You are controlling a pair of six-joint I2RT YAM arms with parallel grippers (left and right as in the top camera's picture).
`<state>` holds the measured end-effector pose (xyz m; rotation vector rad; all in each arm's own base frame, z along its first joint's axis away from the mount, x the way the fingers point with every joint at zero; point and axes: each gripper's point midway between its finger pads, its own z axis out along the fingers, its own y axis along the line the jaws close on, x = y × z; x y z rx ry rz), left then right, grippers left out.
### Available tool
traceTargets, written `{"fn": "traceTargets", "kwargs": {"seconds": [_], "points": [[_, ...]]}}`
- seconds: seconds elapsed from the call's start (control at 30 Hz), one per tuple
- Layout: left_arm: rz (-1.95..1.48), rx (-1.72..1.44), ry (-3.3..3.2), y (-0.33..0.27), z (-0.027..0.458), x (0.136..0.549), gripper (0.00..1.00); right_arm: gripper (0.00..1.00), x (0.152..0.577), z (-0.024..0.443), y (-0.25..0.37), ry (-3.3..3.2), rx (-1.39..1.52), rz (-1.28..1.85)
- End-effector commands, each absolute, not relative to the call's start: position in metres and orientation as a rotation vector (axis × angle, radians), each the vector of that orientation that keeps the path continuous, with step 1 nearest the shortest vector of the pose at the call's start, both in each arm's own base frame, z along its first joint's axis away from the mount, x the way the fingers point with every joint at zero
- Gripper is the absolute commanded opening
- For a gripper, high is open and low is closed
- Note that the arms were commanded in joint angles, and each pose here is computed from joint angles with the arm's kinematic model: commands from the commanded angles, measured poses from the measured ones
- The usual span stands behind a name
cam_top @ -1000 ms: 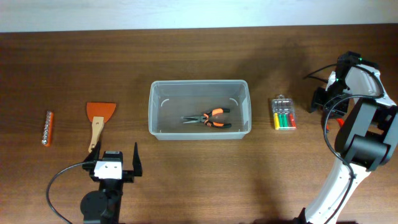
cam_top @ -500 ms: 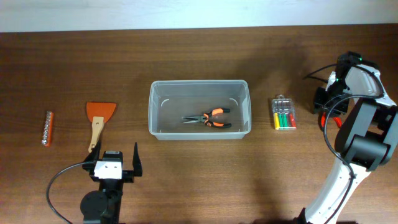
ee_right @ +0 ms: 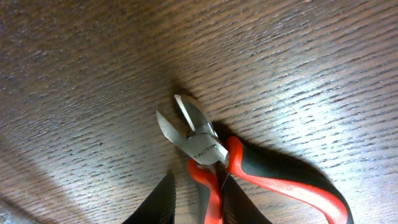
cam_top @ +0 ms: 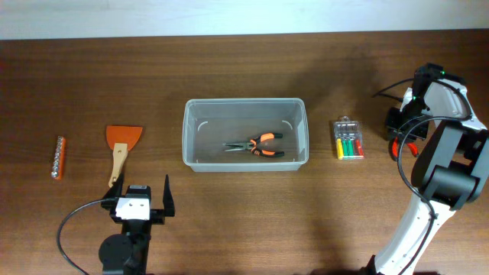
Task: Pack container
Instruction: 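Lower the right gripper and grasp the red-handled pliers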
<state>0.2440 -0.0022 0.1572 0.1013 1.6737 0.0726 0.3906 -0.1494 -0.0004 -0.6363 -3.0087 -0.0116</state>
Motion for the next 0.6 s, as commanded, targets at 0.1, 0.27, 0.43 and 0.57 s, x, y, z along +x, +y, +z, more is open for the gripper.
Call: {"fn": "traceTargets", "kwargs": {"seconds": [0.1, 0.27, 0.43, 0.57], "points": [[0.092, 0.102, 1.671, 0.0002, 0.1562, 0.2439, 0.99, 0.18, 0.3852, -0.0105, -0.1504, -2.978, -0.64, -0.004], [0.091, 0.102, 1.671, 0.0001, 0.1562, 0.2439, 0.99, 0.16, 0.3852, -0.0105, -0.1503, -2.978, -0.64, -0.005], [0.092, 0.102, 1.671, 0.0002, 0.1562, 0.2439, 0.99, 0.13, 0.3859, -0.0106, -0.1506, -2.98, -0.641, -0.004], [0.091, 0.102, 1.671, 0.0001, 0.1562, 0.2439, 0.99, 0.1, 0.3872, -0.0105, -0.1511, -2.986, -0.642, -0.002]]}}
